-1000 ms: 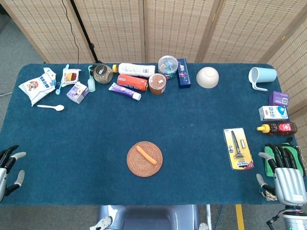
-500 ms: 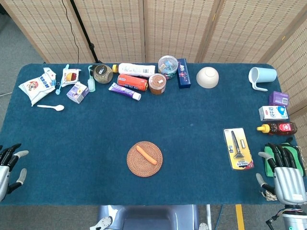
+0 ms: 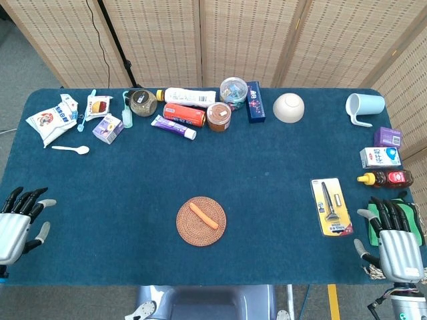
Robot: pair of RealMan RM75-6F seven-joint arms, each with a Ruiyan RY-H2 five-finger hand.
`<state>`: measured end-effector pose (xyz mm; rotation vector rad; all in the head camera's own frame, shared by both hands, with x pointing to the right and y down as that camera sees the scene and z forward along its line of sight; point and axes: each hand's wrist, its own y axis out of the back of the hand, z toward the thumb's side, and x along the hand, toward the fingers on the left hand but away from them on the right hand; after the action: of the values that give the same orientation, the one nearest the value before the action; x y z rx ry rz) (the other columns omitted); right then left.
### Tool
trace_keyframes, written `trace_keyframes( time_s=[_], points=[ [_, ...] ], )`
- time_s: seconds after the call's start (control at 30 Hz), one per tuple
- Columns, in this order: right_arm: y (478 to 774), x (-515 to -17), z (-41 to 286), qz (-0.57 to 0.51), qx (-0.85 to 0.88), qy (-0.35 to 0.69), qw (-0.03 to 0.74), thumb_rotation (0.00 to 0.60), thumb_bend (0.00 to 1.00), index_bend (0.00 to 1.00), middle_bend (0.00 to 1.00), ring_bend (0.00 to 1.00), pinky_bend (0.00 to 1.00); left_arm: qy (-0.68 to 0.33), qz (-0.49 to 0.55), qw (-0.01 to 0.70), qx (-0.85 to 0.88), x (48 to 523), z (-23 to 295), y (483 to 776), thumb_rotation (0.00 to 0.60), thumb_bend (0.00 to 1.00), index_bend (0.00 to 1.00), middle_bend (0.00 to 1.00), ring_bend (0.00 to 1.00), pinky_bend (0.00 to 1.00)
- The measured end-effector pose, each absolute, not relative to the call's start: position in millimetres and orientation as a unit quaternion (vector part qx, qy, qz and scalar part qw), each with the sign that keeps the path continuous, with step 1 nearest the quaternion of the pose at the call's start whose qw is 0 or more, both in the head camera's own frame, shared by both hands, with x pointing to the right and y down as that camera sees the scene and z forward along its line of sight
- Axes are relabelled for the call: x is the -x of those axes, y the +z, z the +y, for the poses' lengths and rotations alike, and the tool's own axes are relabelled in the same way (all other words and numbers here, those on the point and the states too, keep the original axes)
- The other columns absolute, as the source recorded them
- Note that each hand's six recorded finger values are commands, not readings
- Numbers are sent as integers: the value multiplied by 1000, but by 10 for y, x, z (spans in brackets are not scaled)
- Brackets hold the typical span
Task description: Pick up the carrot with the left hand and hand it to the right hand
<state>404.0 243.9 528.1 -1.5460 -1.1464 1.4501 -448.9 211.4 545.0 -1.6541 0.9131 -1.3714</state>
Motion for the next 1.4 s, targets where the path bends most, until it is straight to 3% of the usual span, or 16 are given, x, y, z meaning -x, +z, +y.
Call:
trace_keyframes(
  time_s=[0.33, 0.73, 0.9, 1.4],
  points=[
    [5295, -3960, 2399, -438, 601, 563, 361, 600, 307, 275, 81, 41, 65, -516, 312, 413, 683, 4191, 1776, 5581, 600, 436, 374, 148, 144, 55],
    [5289, -3931, 2363, -435, 599, 566, 362, 600, 307, 275, 90, 46, 65, -468, 239, 443, 726, 3552, 1387, 5754, 600, 351, 392, 139, 132, 55],
    [5283, -3952, 2367, -437, 596, 569, 360, 600, 306, 275, 90, 46, 65, -447, 211, 446, 746, 3246, 1246, 5845, 600, 272, 393, 135, 130, 55],
    [5277, -3982, 2366, -439, 594, 570, 360, 600, 306, 275, 90, 46, 65, -421, 144, 467, 764, 2536, 1206, 6162, 600, 271, 447, 135, 129, 55]
  ],
)
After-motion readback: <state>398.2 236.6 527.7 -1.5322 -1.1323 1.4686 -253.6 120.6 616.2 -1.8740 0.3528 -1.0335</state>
